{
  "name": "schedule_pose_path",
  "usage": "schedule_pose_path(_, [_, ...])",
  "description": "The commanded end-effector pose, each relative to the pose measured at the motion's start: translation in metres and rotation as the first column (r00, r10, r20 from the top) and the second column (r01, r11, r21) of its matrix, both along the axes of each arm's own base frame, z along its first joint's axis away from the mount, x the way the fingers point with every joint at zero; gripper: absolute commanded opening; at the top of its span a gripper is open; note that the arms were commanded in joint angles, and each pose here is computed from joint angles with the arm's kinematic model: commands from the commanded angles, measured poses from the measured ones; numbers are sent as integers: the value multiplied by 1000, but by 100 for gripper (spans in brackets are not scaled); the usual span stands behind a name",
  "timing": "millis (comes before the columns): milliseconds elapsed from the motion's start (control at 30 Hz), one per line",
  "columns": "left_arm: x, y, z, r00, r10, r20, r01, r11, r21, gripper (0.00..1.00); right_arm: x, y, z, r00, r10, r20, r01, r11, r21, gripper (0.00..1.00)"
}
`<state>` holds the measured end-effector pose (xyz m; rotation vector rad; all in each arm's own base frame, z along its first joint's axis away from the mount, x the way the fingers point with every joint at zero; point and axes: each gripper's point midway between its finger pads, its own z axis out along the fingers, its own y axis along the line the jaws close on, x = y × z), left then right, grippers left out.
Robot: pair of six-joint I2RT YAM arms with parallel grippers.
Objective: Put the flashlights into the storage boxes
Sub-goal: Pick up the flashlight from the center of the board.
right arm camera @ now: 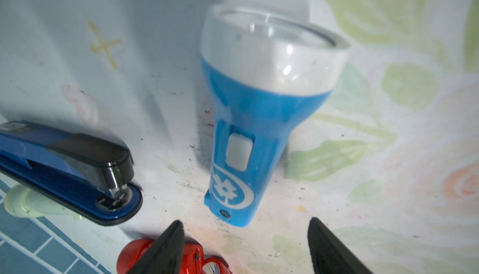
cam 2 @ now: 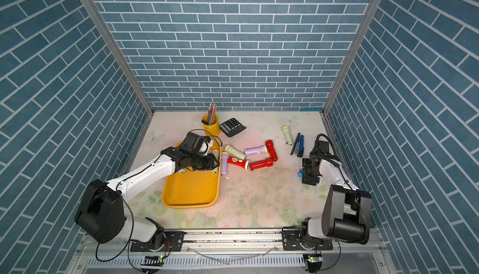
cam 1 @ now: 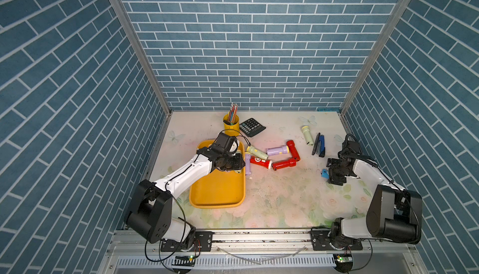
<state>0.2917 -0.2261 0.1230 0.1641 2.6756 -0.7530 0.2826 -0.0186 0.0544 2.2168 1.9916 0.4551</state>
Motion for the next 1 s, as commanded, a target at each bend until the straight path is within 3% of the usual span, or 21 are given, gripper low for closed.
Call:
schedule_pose_path(0, [-2, -2, -4, 1000, -18, -10, 18, 1000, 8, 32, -7, -12, -14, 993, -109, -49, 108, 994, -8, 77])
schedule_pose_path(400, [5, -7, -10, 999, -18, -29, 18, 1000, 13, 32, 16, -16, -28, 996, -67, -54, 68, 998, 15, 72])
schedule_pose_path(967, [12, -13, -9, 999, -23, -35, 24, 1000, 8, 32, 18, -7, -31, 999, -32, -22, 33, 999, 18, 45])
